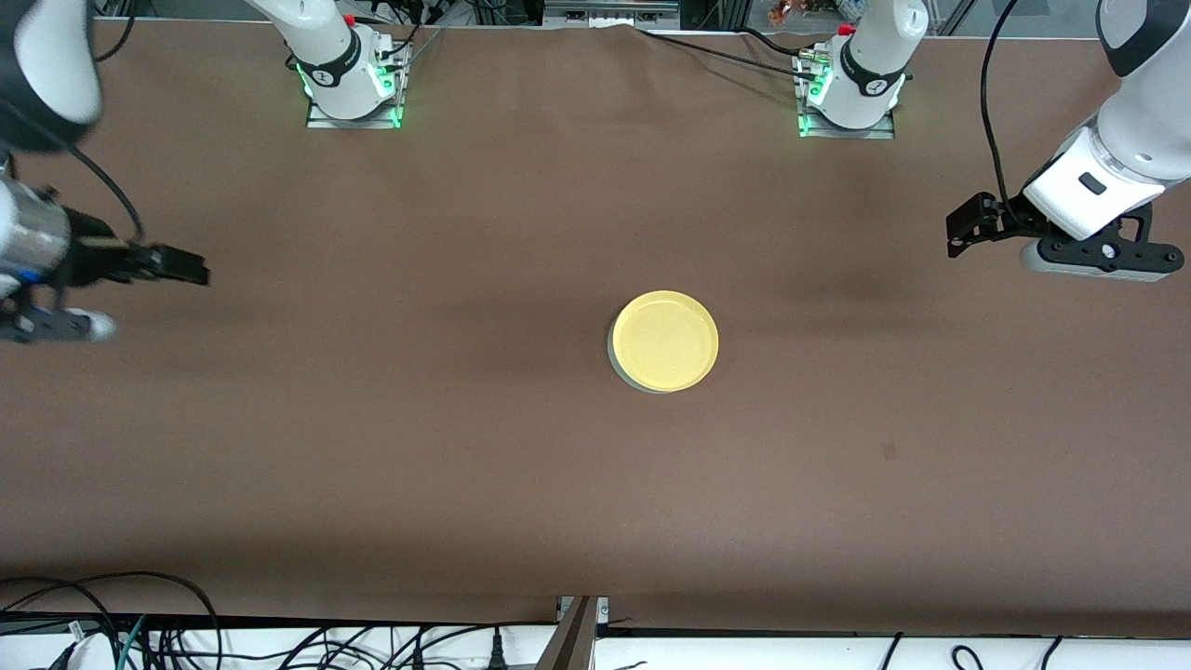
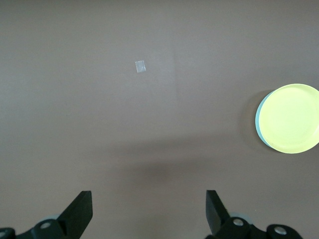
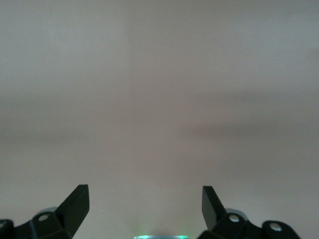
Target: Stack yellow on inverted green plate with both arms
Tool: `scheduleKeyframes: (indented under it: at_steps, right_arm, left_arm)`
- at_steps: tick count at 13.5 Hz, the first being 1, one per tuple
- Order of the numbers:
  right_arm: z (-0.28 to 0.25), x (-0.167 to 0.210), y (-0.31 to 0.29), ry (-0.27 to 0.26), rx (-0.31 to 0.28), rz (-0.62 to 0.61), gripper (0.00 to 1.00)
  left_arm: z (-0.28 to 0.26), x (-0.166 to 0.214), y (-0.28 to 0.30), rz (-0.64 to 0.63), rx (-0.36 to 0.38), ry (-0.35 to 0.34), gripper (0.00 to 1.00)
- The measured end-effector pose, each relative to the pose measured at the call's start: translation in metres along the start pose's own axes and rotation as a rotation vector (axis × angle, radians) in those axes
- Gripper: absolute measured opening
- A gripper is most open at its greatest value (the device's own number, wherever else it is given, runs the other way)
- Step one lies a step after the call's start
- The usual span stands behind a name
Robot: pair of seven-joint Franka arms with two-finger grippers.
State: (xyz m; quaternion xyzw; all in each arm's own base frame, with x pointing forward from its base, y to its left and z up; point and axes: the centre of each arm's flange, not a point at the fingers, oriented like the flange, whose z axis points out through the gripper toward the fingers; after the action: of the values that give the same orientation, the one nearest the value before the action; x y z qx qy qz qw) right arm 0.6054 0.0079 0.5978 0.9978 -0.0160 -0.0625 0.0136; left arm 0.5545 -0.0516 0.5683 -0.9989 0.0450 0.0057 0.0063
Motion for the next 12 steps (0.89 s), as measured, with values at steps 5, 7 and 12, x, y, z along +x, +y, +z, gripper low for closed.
scheduleKeyframes:
  at_steps: [5,7,12]
  right_arm:
    - [-0.042,-0.054,0.025,0.011,0.007,0.022,1.00]
    - [-0.031,-0.054,0.032,-0.016,0.009,0.034,1.00]
    - [-0.018,-0.047,0.035,-0.044,0.007,0.040,1.00]
  left_arm:
    - [0.000,0.000,0.000,0.000,0.000,0.000,1.00]
    - [0.000,0.000,0.000,0.000,0.000,0.000,1.00]
    - [0.001,0.000,-0.002,-0.004,0.000,-0.001,1.00]
